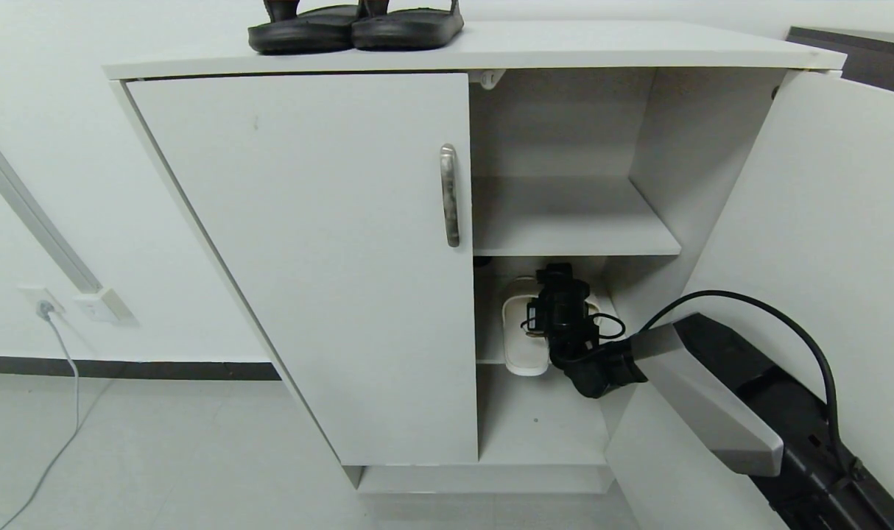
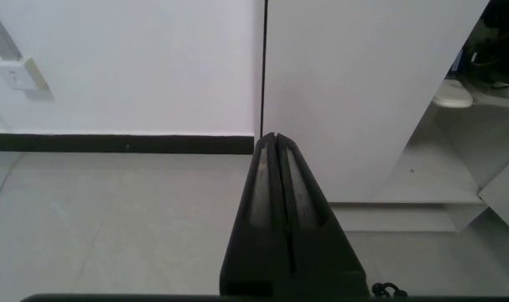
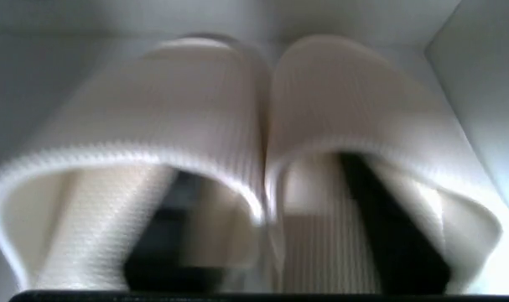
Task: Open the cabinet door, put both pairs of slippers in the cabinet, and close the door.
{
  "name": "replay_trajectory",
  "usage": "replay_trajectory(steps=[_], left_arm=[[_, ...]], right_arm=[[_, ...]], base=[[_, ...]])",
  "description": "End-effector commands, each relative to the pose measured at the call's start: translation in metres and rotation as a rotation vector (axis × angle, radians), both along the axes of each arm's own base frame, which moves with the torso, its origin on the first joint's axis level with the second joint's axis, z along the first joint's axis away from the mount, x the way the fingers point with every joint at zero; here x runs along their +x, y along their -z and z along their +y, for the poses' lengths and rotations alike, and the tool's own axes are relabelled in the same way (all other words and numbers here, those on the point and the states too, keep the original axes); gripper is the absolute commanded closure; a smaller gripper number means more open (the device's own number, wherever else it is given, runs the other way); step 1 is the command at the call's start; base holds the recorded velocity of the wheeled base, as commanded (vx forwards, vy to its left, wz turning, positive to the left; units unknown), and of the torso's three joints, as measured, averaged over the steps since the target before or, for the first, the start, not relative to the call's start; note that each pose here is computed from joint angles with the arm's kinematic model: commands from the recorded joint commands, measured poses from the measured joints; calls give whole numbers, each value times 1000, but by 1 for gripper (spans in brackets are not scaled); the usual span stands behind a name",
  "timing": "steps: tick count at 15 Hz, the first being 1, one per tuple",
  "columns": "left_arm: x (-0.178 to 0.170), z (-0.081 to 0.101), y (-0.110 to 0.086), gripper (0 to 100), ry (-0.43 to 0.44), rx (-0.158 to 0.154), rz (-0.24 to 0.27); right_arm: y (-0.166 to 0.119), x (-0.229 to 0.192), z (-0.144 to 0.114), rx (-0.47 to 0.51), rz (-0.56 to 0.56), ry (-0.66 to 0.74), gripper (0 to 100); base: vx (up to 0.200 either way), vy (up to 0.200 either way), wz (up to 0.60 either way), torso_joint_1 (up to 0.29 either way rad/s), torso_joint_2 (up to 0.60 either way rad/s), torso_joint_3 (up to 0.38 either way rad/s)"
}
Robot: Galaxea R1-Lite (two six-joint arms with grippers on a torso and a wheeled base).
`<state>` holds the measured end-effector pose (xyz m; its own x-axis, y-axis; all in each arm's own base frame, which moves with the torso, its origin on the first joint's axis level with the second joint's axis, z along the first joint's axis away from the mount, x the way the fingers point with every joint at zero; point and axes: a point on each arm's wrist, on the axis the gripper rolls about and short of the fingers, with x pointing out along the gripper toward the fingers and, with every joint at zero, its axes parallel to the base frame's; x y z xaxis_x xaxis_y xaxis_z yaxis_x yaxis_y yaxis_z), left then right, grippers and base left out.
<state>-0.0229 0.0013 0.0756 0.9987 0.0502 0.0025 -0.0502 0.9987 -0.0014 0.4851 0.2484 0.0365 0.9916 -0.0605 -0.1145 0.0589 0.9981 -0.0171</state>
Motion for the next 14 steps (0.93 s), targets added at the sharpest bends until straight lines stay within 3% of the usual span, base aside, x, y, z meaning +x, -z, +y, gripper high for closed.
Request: replay_trajectory(steps=[1,6,14], left_arm=[[0,0,0,100,0,0,1],[0,0,0,100,0,0,1],[0,0,0,100,3,0,3]], right_arm=[[-5,-5,-2,-2,4,0,0],[-27,-37,-8,8,-20,-20,0],[-31,-117,-20,22,-40,-86,0]], base=[[0,0,0,0,0,0],[0,0,0,0,0,0],[0,0,0,0,0,0]])
